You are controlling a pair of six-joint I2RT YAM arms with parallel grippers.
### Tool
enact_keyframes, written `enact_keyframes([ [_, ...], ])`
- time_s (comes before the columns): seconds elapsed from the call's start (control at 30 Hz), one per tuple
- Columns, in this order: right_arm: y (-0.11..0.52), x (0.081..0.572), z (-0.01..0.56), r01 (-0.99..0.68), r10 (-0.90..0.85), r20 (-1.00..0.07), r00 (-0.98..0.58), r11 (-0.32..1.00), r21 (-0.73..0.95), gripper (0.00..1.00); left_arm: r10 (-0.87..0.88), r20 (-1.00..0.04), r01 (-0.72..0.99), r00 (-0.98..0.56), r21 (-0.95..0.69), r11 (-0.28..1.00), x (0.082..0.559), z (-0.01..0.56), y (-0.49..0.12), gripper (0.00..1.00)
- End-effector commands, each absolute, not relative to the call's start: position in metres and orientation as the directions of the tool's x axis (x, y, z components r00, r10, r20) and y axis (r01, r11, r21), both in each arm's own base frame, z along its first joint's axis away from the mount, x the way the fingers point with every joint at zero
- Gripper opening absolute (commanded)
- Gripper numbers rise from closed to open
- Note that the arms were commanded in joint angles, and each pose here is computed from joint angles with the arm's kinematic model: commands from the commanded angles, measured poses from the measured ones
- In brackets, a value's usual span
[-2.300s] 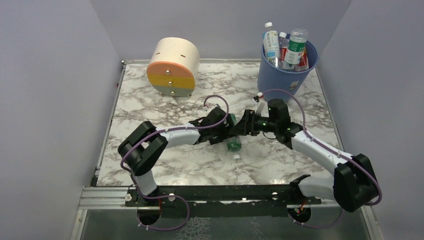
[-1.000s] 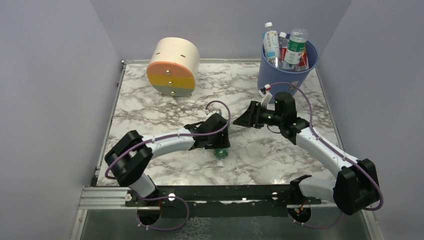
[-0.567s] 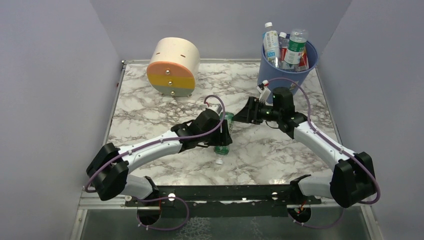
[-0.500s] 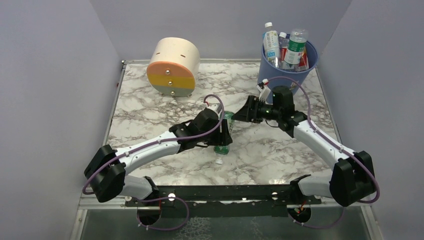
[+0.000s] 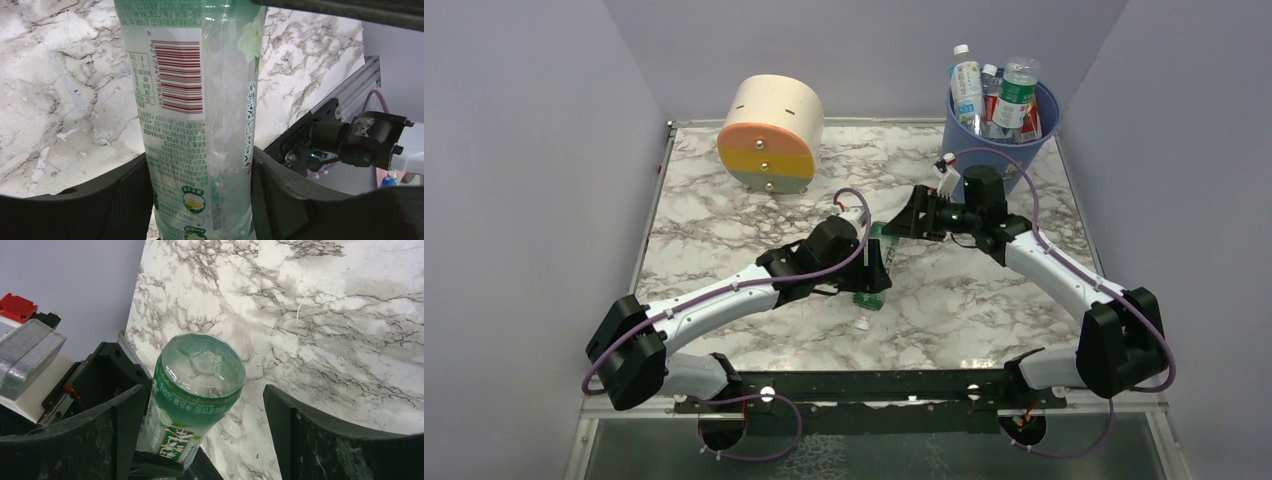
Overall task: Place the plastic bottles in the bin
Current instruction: Pick up the plastic bottle at the center of the board.
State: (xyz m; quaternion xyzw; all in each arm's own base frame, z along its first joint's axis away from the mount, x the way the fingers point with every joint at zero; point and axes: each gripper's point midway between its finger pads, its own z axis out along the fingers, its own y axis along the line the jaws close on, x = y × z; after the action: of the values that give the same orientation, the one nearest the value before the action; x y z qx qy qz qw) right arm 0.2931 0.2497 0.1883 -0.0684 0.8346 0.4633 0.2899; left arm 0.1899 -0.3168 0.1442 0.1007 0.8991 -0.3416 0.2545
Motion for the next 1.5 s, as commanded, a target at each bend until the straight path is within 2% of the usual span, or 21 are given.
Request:
enact_keyframes([
  [0.0,0.254,0.297,0.194,-0.402,0.15,-0.552,-0.82,0.535,0.743,0.9,0.02,-0.564,0.421,-0.826,-0.592,0.688,0.188,0.165,-0.329,0.64],
  [0.47,0.263,0.296,0.188,-0.401,0.141,-0.52,-0.843,0.48,0.78,0.91,0.027,-0.567,0.445,-0.823,-0.615,0.651,0.19,0.17,-0.344,0.64],
  [1.03,0.262,0.282,0.183,-0.399,0.127,-0.503,-0.855,0.456,0.795,0.74,0.015,-0.572,0.437,-0.82,-0.608,0.664,0.199,0.165,-0.35,0.64],
  [1.17,0.261,0.28,0.182,-0.399,0.128,-0.503,-0.855,0.456,0.795,0.61,0.014,-0.573,0.437,-0.819,-0.608,0.663,0.201,0.165,-0.352,0.65],
  [1.47,0.261,0.281,0.186,-0.404,0.132,-0.509,-0.851,0.455,0.793,0.58,0.017,-0.576,0.438,-0.817,-0.601,0.668,0.202,0.166,-0.351,0.73],
])
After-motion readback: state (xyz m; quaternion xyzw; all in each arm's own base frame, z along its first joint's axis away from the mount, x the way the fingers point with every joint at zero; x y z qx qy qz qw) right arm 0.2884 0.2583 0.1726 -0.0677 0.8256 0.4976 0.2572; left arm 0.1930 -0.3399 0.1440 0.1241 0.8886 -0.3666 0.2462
